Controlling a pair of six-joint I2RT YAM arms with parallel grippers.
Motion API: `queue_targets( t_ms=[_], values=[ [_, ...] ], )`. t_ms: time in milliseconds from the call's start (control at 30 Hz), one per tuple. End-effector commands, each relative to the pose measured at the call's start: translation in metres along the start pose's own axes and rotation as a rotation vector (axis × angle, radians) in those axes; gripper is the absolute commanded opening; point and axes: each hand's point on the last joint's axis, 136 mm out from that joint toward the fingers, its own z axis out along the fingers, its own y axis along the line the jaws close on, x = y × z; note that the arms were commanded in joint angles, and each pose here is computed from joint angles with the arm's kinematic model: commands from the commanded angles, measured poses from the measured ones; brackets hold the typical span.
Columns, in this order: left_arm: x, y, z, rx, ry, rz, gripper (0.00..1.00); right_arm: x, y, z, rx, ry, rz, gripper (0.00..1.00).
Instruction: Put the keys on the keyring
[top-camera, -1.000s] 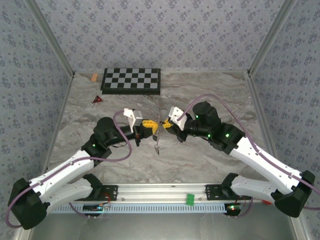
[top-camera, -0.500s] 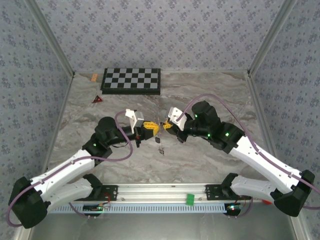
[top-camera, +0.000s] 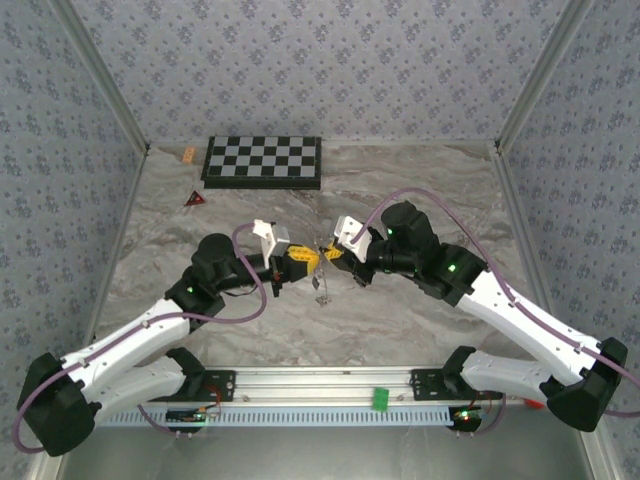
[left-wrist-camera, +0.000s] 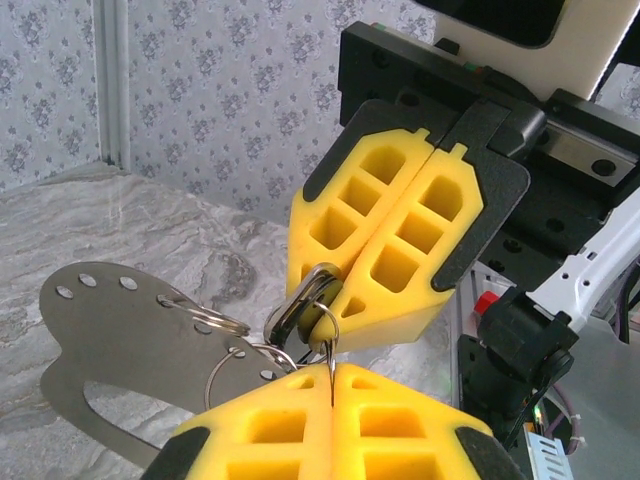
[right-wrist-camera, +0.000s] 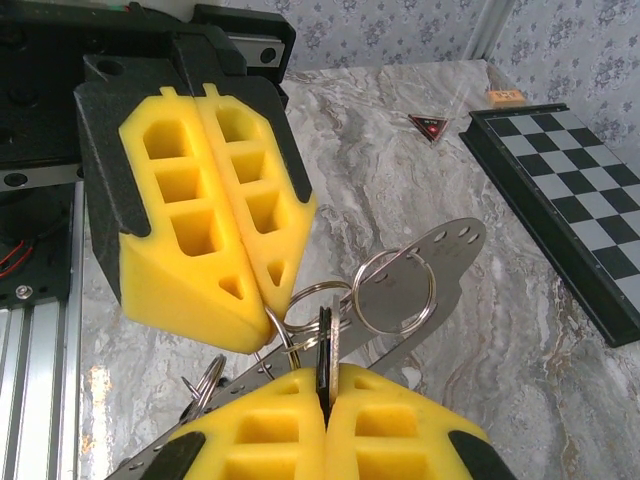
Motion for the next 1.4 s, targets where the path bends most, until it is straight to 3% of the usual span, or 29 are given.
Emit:
queue_targets(
  t_ms=[0, 367, 400, 533, 867, 1133, 1367],
  values=[
    [-0.010, -0.012, 0.003, 0.055, -0.012, 0.044, 0.00, -0.025, -0.002, -0.012, 0.020, -0.067, -0.040, 0.00],
    [0.000, -0.002, 0.012, 0.038, 0.036, 0.023, 0.00, -0.039, -0.003, -0.020, 0.032, -0.093, -0.052, 0.00],
    [0.000, -0.001, 0.012, 0.029, 0.035, 0.023, 0.03, -0.039, -0.004, -0.020, 0.037, -0.093, -0.054, 0.00],
    [-0.006, 0.004, 0.006, -0.020, 0.009, 0.034, 0.45, -0.035, -0.009, -0.021, 0.066, -0.075, -0.057, 0.00],
    [-0.030, 0.027, -0.027, -0.233, -0.132, 0.051, 0.85, -0.015, -0.028, -0.012, 0.126, -0.011, -0.014, 0.00],
    [-0.040, 0.048, -0.056, -0.428, -0.225, 0.040, 0.99, 0.008, -0.053, 0.014, 0.186, 0.025, 0.026, 0.00],
    [-0.043, 0.058, -0.082, -0.541, -0.301, 0.029, 1.00, 0.026, -0.073, 0.058, 0.181, 0.048, 0.089, 0.00]
  ],
)
